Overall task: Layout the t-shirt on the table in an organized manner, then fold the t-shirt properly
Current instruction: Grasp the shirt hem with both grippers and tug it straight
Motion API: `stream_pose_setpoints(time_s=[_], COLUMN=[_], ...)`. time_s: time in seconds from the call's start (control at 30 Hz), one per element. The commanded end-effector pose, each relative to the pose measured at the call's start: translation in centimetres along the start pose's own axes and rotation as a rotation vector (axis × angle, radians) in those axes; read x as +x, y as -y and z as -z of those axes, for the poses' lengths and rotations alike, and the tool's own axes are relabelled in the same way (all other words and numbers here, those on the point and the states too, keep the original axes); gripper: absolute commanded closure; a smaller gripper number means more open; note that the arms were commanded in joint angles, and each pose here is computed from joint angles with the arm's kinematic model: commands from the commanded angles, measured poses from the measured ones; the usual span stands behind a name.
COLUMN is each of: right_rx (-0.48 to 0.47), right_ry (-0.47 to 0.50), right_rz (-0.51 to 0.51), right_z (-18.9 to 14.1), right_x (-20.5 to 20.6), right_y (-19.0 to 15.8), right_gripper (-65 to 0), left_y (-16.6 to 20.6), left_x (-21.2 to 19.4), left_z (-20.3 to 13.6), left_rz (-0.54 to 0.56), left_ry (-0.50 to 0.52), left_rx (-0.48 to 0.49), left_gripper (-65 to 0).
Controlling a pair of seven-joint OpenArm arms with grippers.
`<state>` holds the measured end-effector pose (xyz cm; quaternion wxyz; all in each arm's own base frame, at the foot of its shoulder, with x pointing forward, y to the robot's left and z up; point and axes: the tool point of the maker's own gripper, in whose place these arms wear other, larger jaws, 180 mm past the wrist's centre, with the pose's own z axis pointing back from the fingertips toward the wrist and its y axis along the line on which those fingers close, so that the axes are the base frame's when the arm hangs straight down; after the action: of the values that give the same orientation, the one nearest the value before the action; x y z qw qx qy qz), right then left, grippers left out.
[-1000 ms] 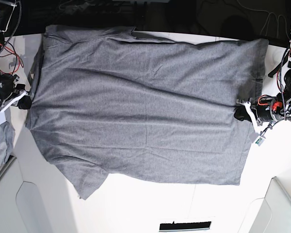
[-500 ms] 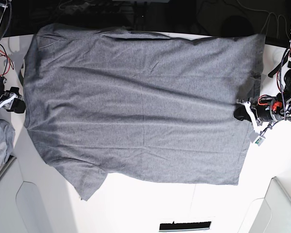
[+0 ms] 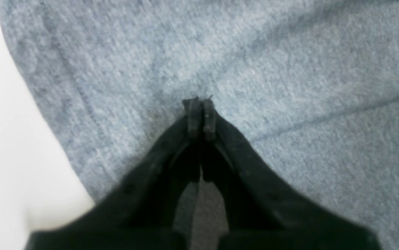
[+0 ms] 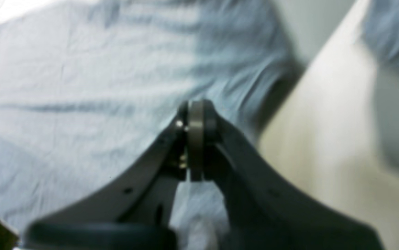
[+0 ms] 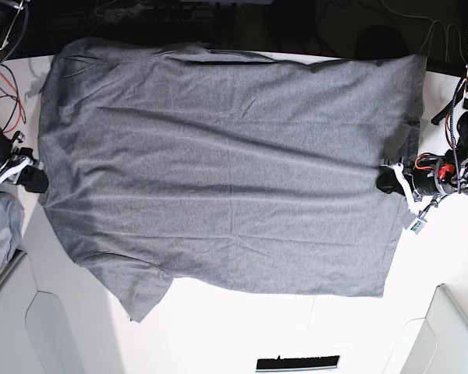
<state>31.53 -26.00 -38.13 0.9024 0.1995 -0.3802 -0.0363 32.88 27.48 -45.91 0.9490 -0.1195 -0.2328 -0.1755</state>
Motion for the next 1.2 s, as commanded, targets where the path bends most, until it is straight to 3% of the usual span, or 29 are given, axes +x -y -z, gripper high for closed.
stream_pose_setpoints(time_s=[0.0, 0.17, 0.47, 0.83, 1.17], right_rx=[0.019, -0.002, -0.087, -0.082, -0.045], right_ry=[0.021, -0.102, -0.134, -0.071, 0.018], right_rz=[-0.021, -0.06, -0.04, 0.042, 0.055], right_z=[0.0, 1.2, 1.2, 5.4, 7.4], right_x=[0.6, -5.1, -8.8, -4.0, 2.3], right_y=[-0.6, -1.5, 1.1, 2.3, 1.4], right_gripper=[0.0, 0.0, 0.0, 0.0, 0.0], left_y=[-1.2, -0.9, -0.4, -0.2, -1.6], left_x=[0.2, -0.3, -2.4, -0.8, 6.6], left_z=[-0.9, -0.9, -0.5, 2.1, 1.8], left_rz=[0.019, -0.004, -0.007, 0.077, 0.097], left_ry=[-0.023, -0.052, -0.088, -0.047, 0.046], left_rx=[0.029, 0.013, 0.007, 0.14, 0.224], left_gripper=[0.0, 0.0, 0.0, 0.0, 0.0])
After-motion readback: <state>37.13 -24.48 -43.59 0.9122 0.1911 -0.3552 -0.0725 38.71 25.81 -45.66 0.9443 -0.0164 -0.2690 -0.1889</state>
